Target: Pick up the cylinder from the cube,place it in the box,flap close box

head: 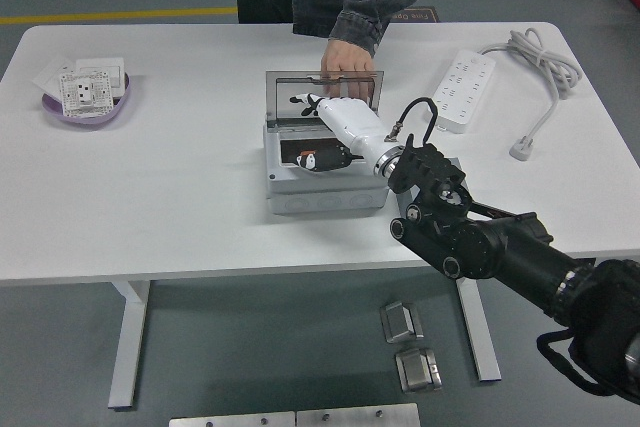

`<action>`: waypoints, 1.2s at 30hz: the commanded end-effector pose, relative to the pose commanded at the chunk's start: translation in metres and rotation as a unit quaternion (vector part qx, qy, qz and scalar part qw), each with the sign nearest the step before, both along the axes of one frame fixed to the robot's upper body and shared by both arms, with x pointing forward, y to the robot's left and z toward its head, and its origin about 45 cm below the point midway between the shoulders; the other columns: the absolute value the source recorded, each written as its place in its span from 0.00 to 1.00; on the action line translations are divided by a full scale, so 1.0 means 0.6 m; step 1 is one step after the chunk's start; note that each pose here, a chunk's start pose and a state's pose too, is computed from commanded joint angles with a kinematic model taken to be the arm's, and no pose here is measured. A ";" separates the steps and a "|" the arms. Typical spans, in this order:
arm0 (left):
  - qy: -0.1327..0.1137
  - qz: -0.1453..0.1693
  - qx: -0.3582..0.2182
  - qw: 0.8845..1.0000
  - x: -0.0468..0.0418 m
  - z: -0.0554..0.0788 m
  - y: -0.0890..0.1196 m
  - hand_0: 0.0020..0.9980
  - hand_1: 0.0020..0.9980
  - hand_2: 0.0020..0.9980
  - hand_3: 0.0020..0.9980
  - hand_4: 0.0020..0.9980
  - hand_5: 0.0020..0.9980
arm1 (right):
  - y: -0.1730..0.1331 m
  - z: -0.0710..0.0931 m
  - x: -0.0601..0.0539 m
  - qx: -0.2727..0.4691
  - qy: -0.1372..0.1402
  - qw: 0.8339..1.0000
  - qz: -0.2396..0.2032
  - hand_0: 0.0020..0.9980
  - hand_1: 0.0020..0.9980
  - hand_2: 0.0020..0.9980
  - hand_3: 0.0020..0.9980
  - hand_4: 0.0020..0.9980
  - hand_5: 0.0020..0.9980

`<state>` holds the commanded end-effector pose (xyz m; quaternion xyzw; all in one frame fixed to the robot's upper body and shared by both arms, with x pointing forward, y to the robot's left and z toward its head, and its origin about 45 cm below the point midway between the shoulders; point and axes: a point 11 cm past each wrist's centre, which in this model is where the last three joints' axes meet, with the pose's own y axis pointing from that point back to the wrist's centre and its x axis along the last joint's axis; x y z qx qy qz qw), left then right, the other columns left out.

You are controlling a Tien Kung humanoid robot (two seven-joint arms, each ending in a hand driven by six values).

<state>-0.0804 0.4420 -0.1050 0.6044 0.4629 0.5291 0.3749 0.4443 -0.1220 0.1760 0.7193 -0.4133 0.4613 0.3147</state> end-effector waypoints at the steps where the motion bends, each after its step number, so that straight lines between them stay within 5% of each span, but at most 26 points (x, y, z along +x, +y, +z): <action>1: 0.000 0.000 -0.001 1.000 -0.001 0.000 -0.001 0.62 0.59 0.55 0.59 0.48 0.10 | 0.004 0.002 -0.002 0.004 -0.001 1.000 0.002 0.84 0.75 0.76 0.91 0.91 0.37; 9: 0.007 0.009 -0.006 1.000 -0.017 -0.003 -0.014 0.62 0.59 0.55 0.59 0.46 0.10 | -0.005 0.030 -0.011 0.039 0.011 0.999 -0.002 0.83 0.74 0.74 0.89 0.93 0.42; 16: 0.011 0.011 -0.007 1.000 -0.024 -0.003 -0.016 0.62 0.59 0.55 0.59 0.46 0.10 | -0.008 0.110 -0.002 0.055 0.005 0.998 0.011 0.81 0.73 0.73 0.88 0.92 0.44; 24: 0.014 0.009 -0.009 1.000 -0.024 -0.003 -0.017 0.62 0.58 0.55 0.59 0.45 0.09 | -0.021 0.182 0.045 0.067 -0.019 0.998 -0.005 0.79 0.72 0.72 0.85 0.92 0.47; 29: 0.013 0.006 -0.007 1.000 -0.018 -0.003 -0.013 0.62 0.58 0.54 0.59 0.43 0.08 | -0.020 0.181 0.068 0.076 -0.007 0.997 -0.015 0.79 0.71 0.72 0.84 0.93 0.48; 36: 0.009 0.002 -0.007 1.000 -0.009 -0.003 -0.011 0.62 0.58 0.54 0.59 0.43 0.08 | -0.031 0.117 0.075 0.081 0.035 0.995 -0.041 0.77 0.69 0.71 0.82 0.93 0.48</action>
